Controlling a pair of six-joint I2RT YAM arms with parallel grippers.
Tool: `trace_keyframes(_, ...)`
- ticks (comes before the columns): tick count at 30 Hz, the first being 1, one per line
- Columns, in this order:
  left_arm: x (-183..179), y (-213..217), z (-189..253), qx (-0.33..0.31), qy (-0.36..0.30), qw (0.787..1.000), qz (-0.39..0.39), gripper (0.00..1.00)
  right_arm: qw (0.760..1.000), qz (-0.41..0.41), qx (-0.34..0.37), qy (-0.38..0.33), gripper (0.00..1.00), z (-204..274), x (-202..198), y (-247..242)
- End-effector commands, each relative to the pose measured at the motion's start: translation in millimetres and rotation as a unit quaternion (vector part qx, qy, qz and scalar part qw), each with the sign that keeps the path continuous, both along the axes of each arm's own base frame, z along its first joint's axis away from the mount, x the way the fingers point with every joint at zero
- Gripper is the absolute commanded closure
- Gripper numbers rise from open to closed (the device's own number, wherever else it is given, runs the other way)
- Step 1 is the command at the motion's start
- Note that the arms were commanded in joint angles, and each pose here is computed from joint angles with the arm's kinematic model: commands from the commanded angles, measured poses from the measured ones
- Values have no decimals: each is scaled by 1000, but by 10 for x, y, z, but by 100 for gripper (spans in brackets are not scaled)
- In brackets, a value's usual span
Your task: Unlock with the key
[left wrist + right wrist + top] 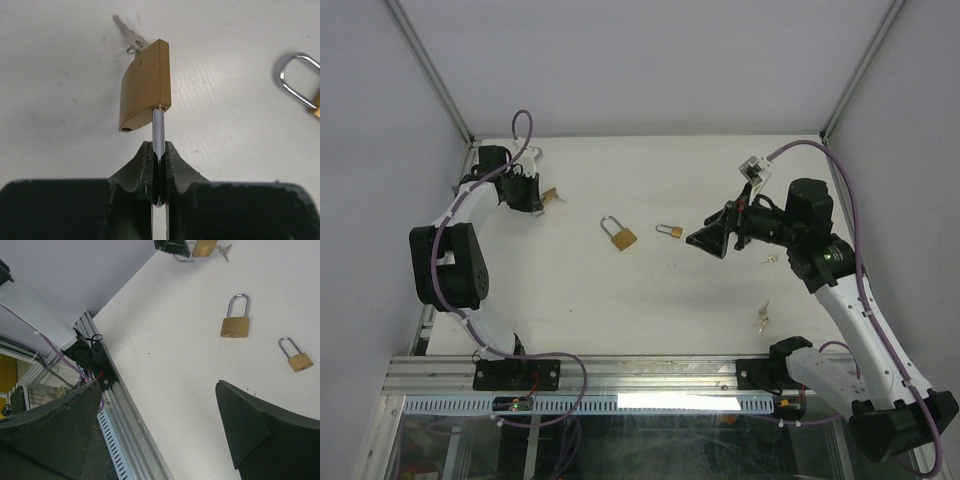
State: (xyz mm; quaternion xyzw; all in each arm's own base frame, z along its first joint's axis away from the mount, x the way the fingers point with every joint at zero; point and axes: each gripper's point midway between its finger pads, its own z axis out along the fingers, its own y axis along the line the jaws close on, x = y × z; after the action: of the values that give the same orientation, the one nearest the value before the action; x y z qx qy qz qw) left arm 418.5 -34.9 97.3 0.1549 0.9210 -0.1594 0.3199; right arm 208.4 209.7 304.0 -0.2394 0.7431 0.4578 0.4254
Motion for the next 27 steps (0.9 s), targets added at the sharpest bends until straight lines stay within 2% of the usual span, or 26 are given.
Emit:
trace_keyframes(1, 505, 243, 422, 84, -123, 989, 10, 100, 1000, -3, 4, -27, 0, 95, -5, -25)
trace_keyframes(4, 413, 183, 235, 69, -95, 993, 4, 100, 1000, -2, 3, -22, 0, 62, -5, -23)
trace_keyframes(8, -6, -58, -139, -14, 1, 999, 34, 100, 1000, -4, 7, -16, 0, 51, 0, -16)
trace_keyframes(12, -395, -248, -409, -83, 93, 990, 72, 100, 1000, -9, 8, -19, 0, 66, 5, -25)
trace_keyframes(17, -608, -318, -481, -113, 134, 978, 110, 100, 1000, -9, 7, -17, 0, 52, 11, -24)
trace_keyframes(20, -698, -314, -581, -111, 153, 975, 115, 100, 1000, -6, 9, -13, 0, 43, 10, -12)
trace_keyframes(23, -753, -388, -627, -140, 182, 966, 116, 100, 1000, -1, 12, -11, 0, 65, 1, 1)
trace_keyframes(24, -759, -411, -629, -149, 193, 962, 121, 88, 1000, 0, 13, -11, 0, 74, -6, 1)
trace_keyframes(26, -778, -429, -620, -158, 204, 957, 134, 47, 1000, -1, 11, -10, 0, 84, -18, -5)
trace_keyframes(27, -779, -394, -619, -154, 204, 956, 145, 35, 1000, -2, 9, -8, 0, 82, -24, -11)
